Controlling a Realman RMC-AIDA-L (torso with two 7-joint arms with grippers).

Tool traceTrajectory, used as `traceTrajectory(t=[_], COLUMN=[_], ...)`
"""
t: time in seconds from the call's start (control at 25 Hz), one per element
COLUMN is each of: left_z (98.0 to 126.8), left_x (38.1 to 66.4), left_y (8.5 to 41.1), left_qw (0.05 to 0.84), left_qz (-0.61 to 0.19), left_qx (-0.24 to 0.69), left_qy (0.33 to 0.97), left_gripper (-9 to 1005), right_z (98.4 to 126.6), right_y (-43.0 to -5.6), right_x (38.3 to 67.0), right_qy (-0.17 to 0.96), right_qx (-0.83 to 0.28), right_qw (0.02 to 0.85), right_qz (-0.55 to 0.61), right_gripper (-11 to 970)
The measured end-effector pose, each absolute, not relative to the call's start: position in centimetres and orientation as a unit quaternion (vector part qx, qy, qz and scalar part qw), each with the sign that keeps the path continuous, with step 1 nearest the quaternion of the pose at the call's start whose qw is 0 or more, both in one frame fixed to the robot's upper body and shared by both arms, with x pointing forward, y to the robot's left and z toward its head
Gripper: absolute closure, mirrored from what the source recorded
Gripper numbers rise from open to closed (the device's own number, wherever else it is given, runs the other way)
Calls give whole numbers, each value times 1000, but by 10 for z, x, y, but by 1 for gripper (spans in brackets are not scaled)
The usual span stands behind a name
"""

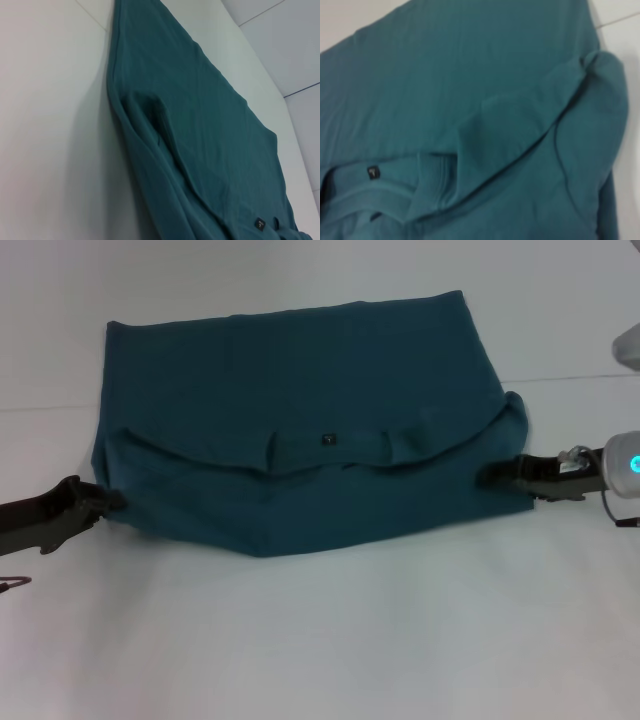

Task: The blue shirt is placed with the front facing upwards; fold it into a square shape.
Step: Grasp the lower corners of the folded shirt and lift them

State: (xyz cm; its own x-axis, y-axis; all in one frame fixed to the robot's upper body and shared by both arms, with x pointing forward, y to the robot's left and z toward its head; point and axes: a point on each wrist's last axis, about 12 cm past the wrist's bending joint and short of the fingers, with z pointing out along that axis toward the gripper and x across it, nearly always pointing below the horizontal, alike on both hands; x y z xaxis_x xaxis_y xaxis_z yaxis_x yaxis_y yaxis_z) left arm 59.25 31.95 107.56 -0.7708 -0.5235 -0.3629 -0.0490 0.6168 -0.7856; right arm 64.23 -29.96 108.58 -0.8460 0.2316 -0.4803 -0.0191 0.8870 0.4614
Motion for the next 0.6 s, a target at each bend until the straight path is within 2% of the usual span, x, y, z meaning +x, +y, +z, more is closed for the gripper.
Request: traceTrajectory(t=[0.32,0.6], left_z=[1075,1074], left_x=[592,592], left_y=[318,318], left_qw=[294,293], left_qz=[-404,-404], left_qx=[-168,-168], left_qy=[850,850], left_gripper=[925,926], right_z=[1085,1088], right_y=[-287,-287], right_x=[644,644], right_qy=[931,919], right_qx=[52,62], right_qw=[274,285], right_qz=[237,266], right_gripper=[124,233])
